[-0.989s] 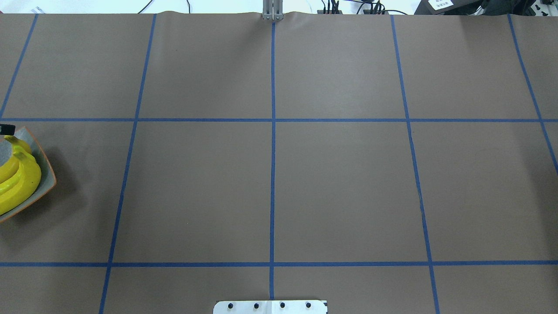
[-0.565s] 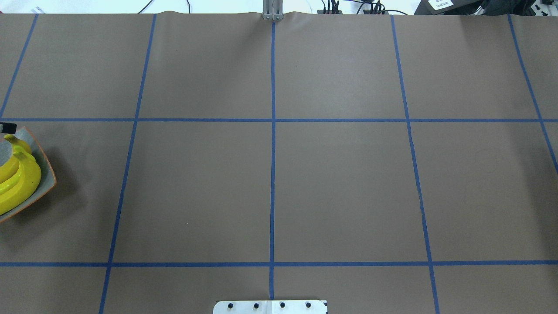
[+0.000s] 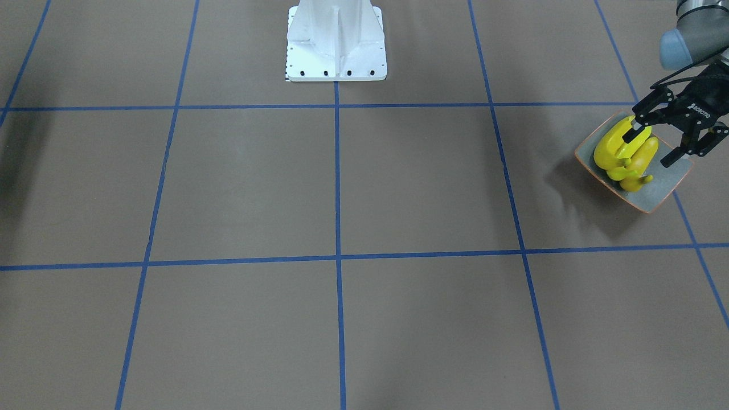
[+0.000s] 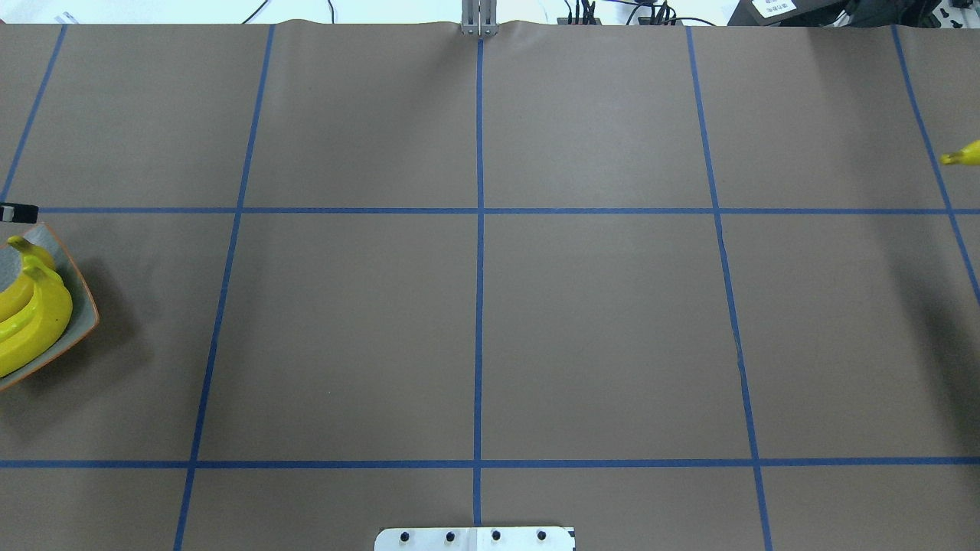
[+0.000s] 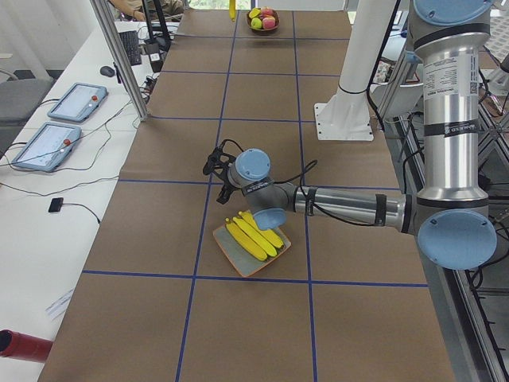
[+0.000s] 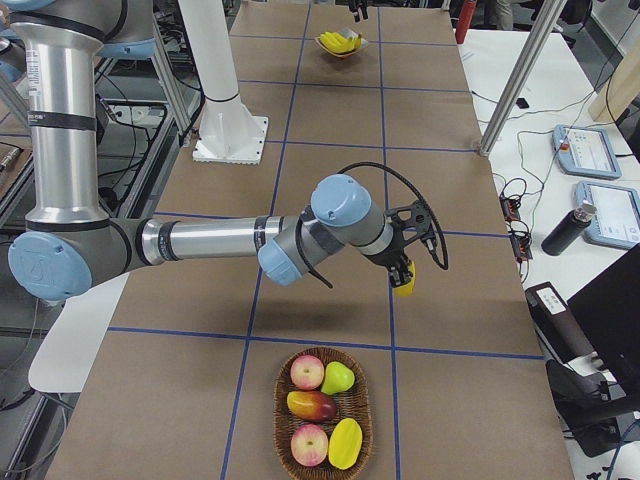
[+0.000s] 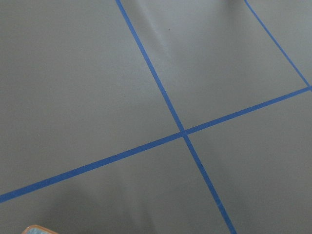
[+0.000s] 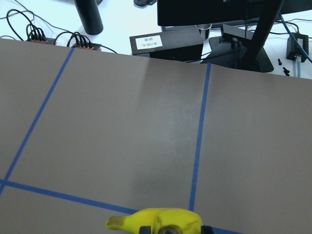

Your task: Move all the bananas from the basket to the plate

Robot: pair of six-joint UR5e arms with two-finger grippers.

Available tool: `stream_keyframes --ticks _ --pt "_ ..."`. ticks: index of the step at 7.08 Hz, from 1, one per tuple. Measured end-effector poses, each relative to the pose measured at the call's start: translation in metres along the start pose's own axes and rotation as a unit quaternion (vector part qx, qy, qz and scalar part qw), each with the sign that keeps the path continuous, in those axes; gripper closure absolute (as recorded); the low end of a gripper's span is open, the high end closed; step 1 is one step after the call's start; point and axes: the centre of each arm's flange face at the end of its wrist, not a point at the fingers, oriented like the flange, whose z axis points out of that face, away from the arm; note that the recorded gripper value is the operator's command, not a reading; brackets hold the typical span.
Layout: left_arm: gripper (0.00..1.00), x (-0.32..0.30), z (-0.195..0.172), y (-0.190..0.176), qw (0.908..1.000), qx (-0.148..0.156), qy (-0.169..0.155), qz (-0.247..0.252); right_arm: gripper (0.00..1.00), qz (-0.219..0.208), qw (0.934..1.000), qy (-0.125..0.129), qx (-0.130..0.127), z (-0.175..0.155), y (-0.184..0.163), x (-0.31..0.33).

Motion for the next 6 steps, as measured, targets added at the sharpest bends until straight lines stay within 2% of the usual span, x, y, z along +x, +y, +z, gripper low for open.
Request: stream_keyframes --ticks 4,6 --pt "0.00 0.024 0.006 -0.038 0.9992 0.019 0.018 -0.029 1.00 0.038 0.9979 -0.053 -0.002 0.015 -0.038 -0.094" --pt "0.00 0.055 0.009 -0.075 0.9951 0.036 0.043 -0.081 1.00 0.064 0.9943 -0.085 -0.001 0.013 -0.061 -0.144"
